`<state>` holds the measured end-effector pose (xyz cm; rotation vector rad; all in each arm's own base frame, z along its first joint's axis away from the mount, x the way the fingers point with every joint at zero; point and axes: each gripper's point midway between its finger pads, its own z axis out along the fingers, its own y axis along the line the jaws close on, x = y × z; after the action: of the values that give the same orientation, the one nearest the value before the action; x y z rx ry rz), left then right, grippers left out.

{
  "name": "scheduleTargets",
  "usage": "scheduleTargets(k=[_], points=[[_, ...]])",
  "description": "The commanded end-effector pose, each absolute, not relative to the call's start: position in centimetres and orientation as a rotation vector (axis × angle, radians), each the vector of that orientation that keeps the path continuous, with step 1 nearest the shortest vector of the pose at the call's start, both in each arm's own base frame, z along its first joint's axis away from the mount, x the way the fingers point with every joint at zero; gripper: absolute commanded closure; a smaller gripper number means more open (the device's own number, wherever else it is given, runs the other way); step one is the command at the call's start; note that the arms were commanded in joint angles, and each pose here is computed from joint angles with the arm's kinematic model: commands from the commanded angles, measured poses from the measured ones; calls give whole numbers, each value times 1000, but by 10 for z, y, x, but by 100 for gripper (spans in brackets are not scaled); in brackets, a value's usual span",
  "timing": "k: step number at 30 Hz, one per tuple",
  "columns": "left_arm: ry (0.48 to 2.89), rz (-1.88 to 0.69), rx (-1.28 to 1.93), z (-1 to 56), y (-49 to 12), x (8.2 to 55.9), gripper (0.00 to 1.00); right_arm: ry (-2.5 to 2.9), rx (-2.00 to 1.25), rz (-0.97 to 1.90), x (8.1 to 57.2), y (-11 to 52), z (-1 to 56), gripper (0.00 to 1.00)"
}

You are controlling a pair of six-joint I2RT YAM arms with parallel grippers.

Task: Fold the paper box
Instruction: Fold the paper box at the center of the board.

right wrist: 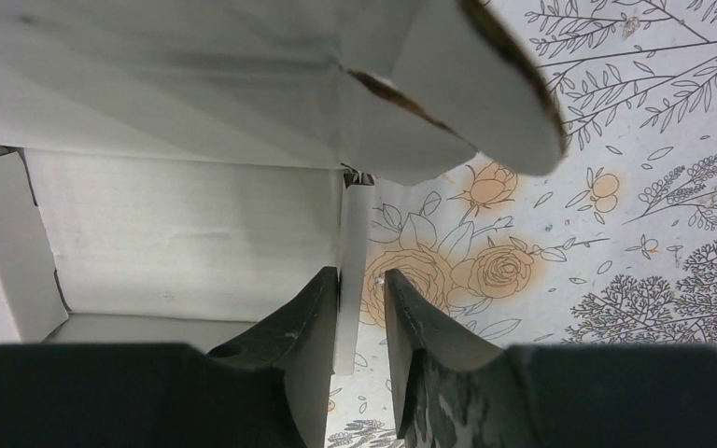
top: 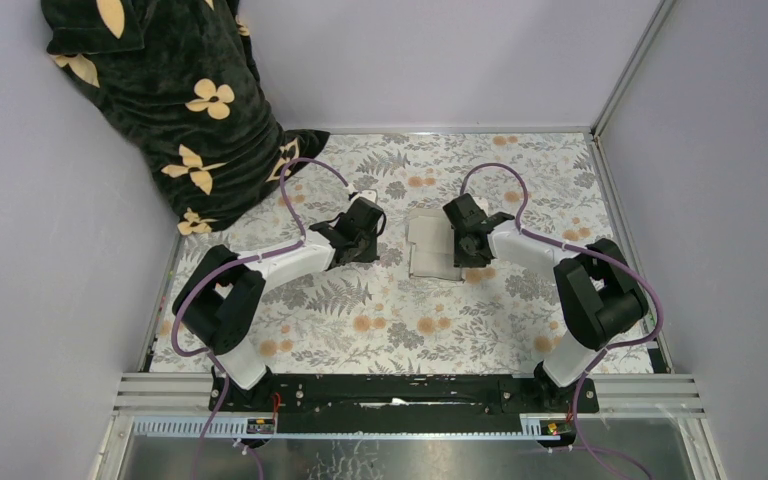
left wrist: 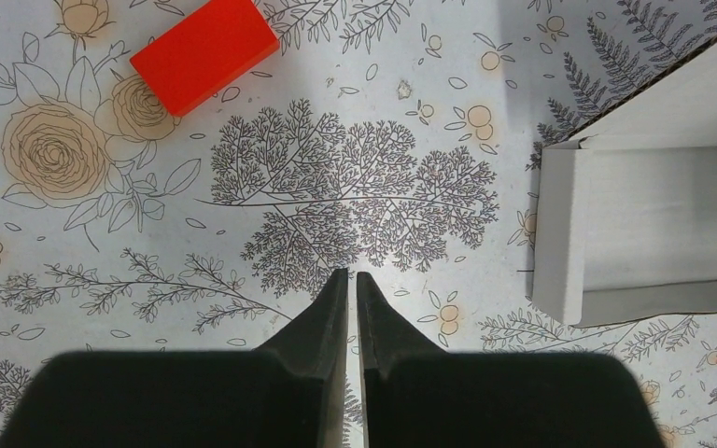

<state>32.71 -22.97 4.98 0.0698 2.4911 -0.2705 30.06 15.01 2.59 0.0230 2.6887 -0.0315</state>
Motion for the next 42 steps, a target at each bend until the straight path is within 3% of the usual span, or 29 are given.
scheduleTargets(k=[1,13,22,28,42], points=[[2429,-329,44,64,-235,336,89,2645,36,-58,313,154,36,68],[2427,-326,44,65,-231,336,89,2619,-15,-227,317,149,37,83],[2429,-322,44,65,-229,335,89,2543,-100,-538,320,134,41,91],[2429,-317,44,64,-228,336,89,2491,-159,-733,321,126,42,93],[2433,-302,49,64,-226,338,89,2480,-202,-837,319,122,26,93]])
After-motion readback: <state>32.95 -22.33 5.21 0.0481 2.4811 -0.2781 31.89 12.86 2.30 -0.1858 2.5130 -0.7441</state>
